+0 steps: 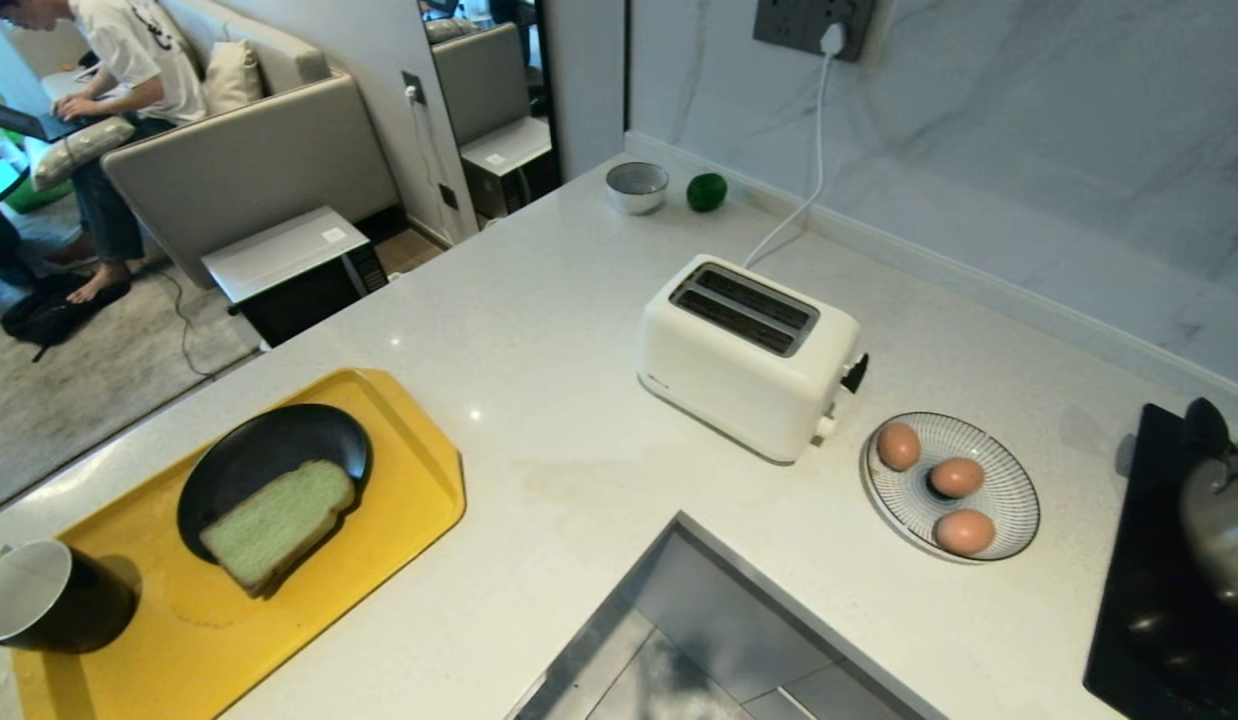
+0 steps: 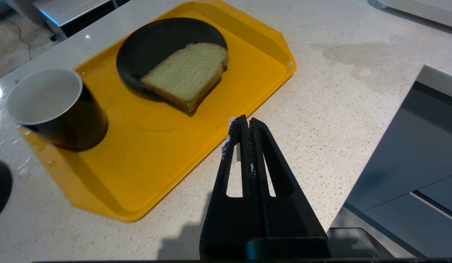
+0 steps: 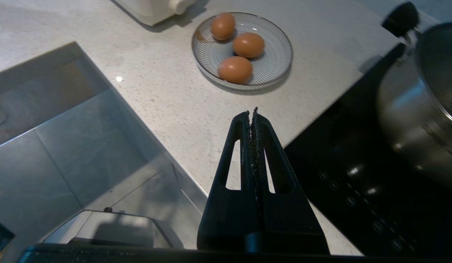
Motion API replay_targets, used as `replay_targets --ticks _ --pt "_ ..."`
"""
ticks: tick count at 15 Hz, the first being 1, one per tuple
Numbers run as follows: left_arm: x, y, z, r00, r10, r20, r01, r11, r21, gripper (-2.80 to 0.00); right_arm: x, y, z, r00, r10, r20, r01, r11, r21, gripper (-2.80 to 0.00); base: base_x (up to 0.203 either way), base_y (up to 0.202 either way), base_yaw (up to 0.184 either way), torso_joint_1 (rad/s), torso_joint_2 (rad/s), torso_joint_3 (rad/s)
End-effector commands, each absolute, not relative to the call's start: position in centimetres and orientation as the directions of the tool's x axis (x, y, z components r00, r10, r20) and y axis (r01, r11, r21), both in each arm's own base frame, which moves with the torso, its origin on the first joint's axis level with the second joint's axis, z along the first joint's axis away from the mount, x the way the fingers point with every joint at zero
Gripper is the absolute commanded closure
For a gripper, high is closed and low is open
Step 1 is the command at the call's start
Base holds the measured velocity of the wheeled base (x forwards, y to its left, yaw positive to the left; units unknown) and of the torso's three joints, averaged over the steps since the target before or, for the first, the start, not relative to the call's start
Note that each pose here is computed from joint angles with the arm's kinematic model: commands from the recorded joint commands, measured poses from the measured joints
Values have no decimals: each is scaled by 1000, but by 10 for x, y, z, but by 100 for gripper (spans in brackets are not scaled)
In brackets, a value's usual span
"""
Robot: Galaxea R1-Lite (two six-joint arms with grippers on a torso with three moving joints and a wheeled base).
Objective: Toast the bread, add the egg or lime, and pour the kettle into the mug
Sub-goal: Pick up the egg
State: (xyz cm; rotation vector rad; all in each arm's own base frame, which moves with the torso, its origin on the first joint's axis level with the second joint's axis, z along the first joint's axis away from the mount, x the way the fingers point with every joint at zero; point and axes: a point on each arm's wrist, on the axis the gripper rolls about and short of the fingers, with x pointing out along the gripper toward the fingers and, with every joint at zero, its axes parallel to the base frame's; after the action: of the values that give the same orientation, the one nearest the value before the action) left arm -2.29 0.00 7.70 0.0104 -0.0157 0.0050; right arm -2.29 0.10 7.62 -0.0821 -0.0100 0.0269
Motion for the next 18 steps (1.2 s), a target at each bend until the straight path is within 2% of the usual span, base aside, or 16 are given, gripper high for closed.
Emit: replay_targets --ticks 1,18 --pt "-23 0 77 1000 5 15 -5 1000 11 0 -23 1 76 1000 28 8 -27 996 -81 0 2 8 -121 2 -1 0" --pt "-23 0 77 1000 5 15 -5 1000 11 0 -23 1 76 1000 28 6 -27 996 -83 0 0 0 -4 0 0 0"
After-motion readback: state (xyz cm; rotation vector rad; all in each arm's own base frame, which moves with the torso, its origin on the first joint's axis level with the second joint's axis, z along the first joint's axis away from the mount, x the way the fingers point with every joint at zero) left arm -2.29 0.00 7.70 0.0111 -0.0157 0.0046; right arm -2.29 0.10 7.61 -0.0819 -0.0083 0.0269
